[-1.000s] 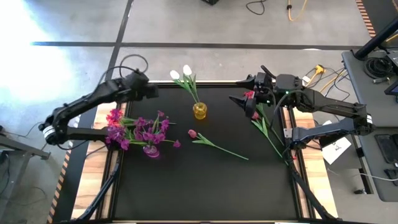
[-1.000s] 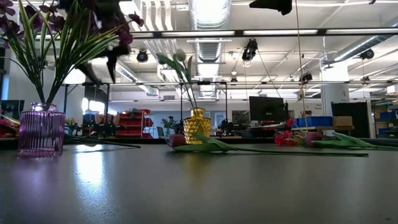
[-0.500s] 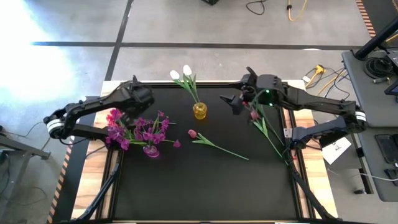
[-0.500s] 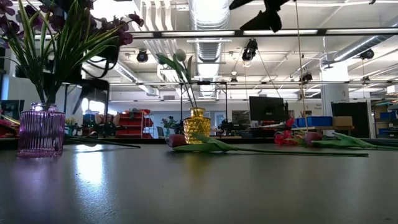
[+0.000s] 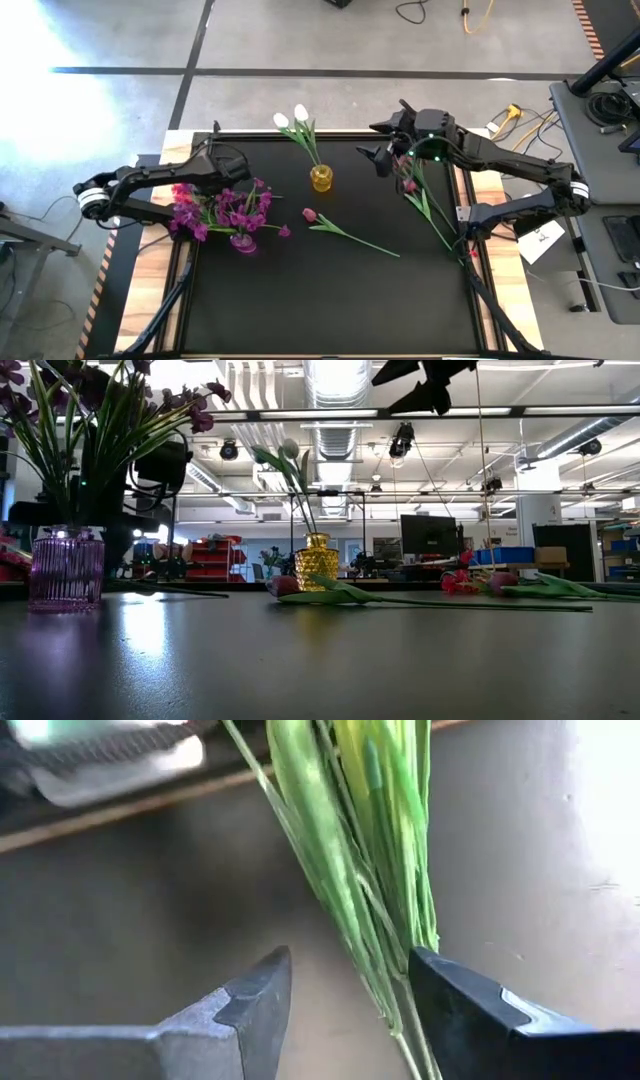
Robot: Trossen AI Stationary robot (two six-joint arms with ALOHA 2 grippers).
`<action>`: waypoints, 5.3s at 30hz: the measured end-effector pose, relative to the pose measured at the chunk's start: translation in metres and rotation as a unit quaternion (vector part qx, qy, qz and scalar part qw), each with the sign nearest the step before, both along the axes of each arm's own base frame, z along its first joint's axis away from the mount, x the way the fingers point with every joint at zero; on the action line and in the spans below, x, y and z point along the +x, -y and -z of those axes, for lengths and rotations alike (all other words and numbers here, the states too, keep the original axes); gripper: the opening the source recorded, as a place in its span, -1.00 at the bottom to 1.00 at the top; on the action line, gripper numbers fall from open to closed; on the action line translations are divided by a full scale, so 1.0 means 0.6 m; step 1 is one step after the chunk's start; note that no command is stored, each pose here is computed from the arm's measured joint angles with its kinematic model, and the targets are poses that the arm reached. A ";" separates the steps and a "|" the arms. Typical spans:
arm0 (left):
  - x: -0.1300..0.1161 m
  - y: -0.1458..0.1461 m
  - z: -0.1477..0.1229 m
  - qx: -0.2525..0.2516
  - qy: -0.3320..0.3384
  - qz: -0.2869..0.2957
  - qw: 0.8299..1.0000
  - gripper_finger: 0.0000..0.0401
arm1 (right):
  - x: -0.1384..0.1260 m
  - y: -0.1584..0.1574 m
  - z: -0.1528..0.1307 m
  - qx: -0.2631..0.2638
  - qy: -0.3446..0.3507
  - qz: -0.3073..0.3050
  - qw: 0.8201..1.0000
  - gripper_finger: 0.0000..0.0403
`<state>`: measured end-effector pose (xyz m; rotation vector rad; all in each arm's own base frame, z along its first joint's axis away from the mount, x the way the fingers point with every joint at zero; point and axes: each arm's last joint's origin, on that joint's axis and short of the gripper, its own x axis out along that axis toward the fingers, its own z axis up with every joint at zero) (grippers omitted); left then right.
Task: Sort flowers into vase by color
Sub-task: Put the left pink flowers into the yellow vase, then put the pink flowers into the yellow vase
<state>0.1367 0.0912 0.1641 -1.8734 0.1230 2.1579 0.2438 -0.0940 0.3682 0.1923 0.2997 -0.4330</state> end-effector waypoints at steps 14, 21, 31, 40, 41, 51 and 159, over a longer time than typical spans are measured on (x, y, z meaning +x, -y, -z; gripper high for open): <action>0.008 -0.025 -0.002 0.033 -0.021 -0.040 0.998 -0.07 | -0.006 -0.002 -0.012 -0.021 0.001 -0.006 1.000 0.89; -0.016 -0.038 0.019 0.024 -0.016 -0.085 0.996 -0.07 | -0.006 -0.002 -0.011 -0.020 -0.002 -0.006 1.000 0.89; -0.022 -0.051 0.039 0.065 0.009 -0.077 0.995 -0.57 | -0.005 -0.002 -0.016 -0.024 0.009 -0.005 1.000 0.89; 0.001 -0.086 -0.052 0.245 -0.039 0.113 0.962 -0.91 | -0.015 -0.006 -0.083 -0.072 0.053 -0.015 0.996 0.89; 0.007 -0.090 -0.074 0.270 -0.045 0.156 0.949 -0.94 | -0.017 -0.007 -0.091 -0.078 0.059 -0.016 0.995 0.89; 0.060 -0.037 -0.326 0.569 -0.147 0.467 0.661 -0.97 | -0.031 -0.013 -0.148 -0.110 0.101 -0.018 0.989 0.89; 0.148 0.161 -0.337 0.385 0.040 0.863 0.326 -0.03 | -0.118 0.222 0.382 0.385 -0.403 0.271 0.785 -0.26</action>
